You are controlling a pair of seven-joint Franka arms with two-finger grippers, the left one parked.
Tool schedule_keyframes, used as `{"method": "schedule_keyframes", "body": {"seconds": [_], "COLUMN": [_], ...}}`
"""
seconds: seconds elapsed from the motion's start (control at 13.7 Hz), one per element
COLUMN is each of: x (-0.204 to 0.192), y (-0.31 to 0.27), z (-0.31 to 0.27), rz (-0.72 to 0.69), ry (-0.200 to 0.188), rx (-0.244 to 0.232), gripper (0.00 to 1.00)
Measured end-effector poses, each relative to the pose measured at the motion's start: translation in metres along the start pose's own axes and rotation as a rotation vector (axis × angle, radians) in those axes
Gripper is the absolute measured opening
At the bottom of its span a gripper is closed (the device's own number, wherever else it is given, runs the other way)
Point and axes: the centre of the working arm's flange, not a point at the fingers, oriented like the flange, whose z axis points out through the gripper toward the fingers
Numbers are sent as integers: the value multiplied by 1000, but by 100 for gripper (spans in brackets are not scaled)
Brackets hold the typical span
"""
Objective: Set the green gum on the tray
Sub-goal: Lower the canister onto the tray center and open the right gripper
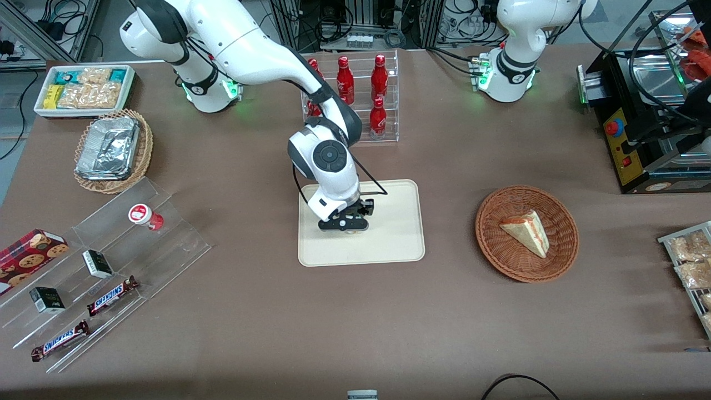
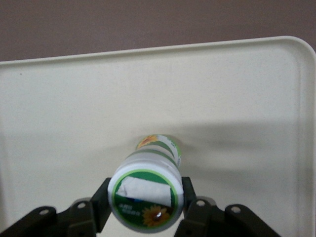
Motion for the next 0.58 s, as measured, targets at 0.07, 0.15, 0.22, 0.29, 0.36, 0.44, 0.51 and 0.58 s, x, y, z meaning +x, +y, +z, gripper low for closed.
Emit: {"method": "schedule_keyframes", "body": {"seconds": [0.07, 0.15, 0.22, 0.29, 0.36, 0.44, 0.51, 0.58], "x": [0, 1, 1, 1, 2, 2, 2, 2], "y": [0, 0, 0, 0, 0, 0, 0, 0], "z": [1, 3, 4, 5, 5, 5, 5, 5], "rz": [0, 0, 0, -1, -1, -2, -4, -7], "ry": [2, 4, 8, 11, 14, 15, 16, 16], "rx": [1, 2, 4, 7, 9, 10, 10, 10], "gripper": [59, 63, 63, 70, 77, 88, 96, 100]}}
